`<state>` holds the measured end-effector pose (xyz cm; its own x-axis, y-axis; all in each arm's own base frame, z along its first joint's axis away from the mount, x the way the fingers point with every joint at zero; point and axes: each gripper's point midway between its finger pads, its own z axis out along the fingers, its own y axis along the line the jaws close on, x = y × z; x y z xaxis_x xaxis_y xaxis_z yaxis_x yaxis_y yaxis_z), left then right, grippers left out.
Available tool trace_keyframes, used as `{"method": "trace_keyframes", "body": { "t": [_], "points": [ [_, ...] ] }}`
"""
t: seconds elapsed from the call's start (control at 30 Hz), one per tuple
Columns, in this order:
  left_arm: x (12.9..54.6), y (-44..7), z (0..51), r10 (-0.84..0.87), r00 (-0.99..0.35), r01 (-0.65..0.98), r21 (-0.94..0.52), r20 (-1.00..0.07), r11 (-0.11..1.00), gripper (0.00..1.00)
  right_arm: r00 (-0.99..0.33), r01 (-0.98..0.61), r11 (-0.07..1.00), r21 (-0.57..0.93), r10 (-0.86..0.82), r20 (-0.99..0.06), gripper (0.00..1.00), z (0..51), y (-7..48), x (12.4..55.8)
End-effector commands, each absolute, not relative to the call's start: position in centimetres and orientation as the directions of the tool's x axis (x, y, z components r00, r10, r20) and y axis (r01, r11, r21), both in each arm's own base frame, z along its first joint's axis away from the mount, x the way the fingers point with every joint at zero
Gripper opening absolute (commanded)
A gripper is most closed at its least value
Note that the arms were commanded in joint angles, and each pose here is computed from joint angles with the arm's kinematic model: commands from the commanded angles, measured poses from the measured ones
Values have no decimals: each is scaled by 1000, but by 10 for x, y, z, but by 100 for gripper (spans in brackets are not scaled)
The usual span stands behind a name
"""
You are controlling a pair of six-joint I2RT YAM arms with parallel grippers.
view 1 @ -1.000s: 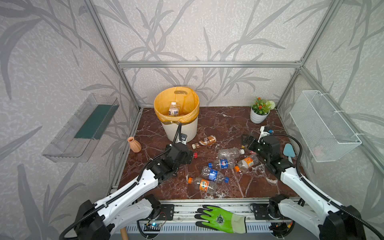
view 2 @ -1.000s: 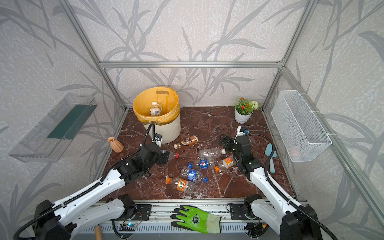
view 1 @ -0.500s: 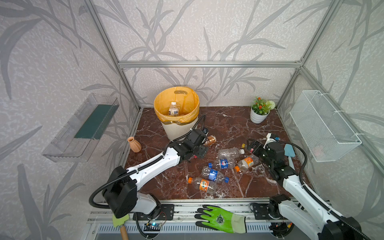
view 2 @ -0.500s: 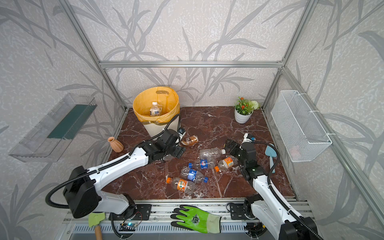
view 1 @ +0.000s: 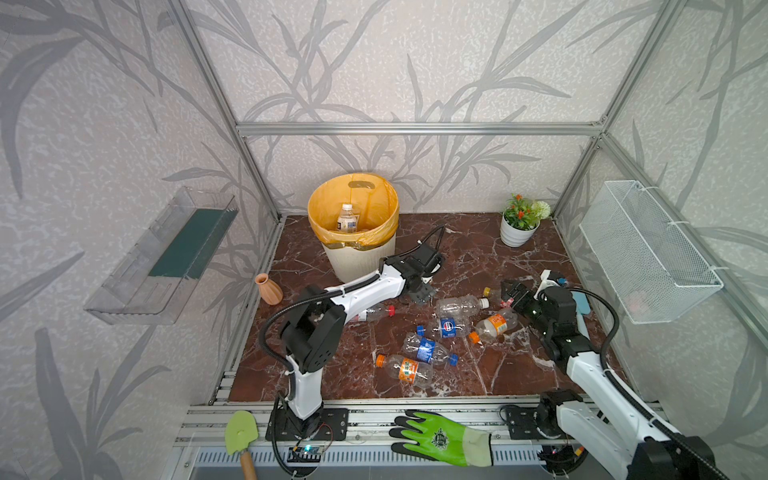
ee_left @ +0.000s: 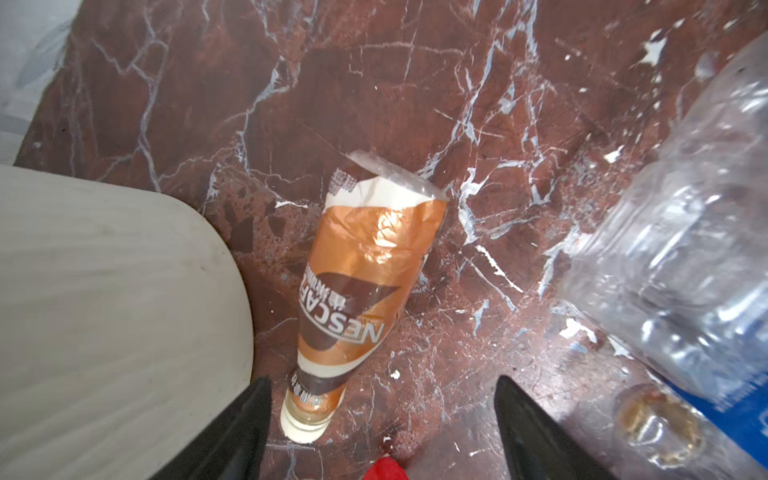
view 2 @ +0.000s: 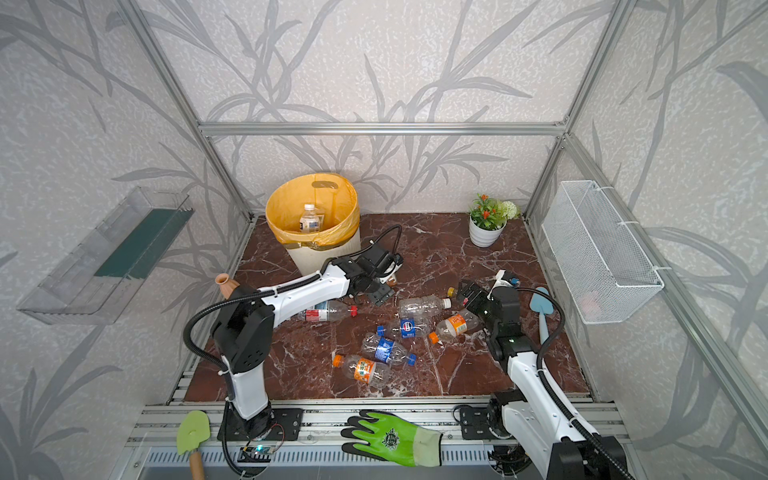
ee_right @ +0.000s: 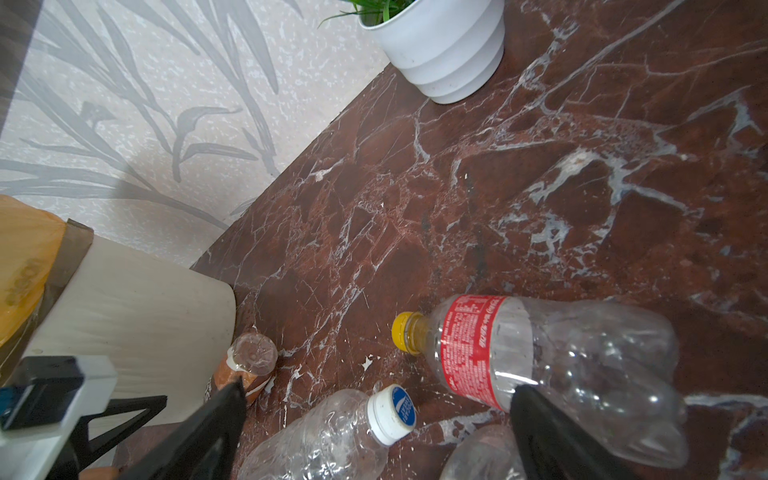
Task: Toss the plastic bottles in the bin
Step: 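Grasp the Nescafé bottle with the left gripper and lift it toward the bin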
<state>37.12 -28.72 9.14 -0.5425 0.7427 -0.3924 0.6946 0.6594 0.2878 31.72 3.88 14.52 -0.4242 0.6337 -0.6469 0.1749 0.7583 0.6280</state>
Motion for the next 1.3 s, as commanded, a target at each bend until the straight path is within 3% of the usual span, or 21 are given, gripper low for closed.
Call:
{"method": "trace_keyframes", "body": {
  "t": [0.0, 0.43, 0.7, 0.97, 1.1, 1.27],
  "points": [
    [371, -277, 79, 795, -535, 734, 309, -285, 604, 83, -411, 158, 751, 641, 640, -648, 99, 147, 36, 320],
    [392, -276, 58, 806, -537, 737, 325, -249, 592, 82, -402, 163, 725, 669, 668, -626, 99, 150, 27, 330],
    [400, -278, 37, 815, -533, 763, 287, -227, 579, 76, -399, 169, 716, 678, 679, -617, 99, 151, 27, 329],
    [398, -285, 38, 806, -533, 771, 245, -259, 588, 54, -384, 177, 711, 681, 687, -617, 99, 154, 24, 324],
    [397, -293, 58, 777, -537, 760, 211, -329, 614, 42, -382, 181, 703, 687, 694, -610, 99, 153, 24, 324],
    [398, -303, 101, 716, -519, 735, 183, -468, 653, 39, -379, 175, 691, 702, 705, -600, 99, 153, 26, 324]
  ]
}}
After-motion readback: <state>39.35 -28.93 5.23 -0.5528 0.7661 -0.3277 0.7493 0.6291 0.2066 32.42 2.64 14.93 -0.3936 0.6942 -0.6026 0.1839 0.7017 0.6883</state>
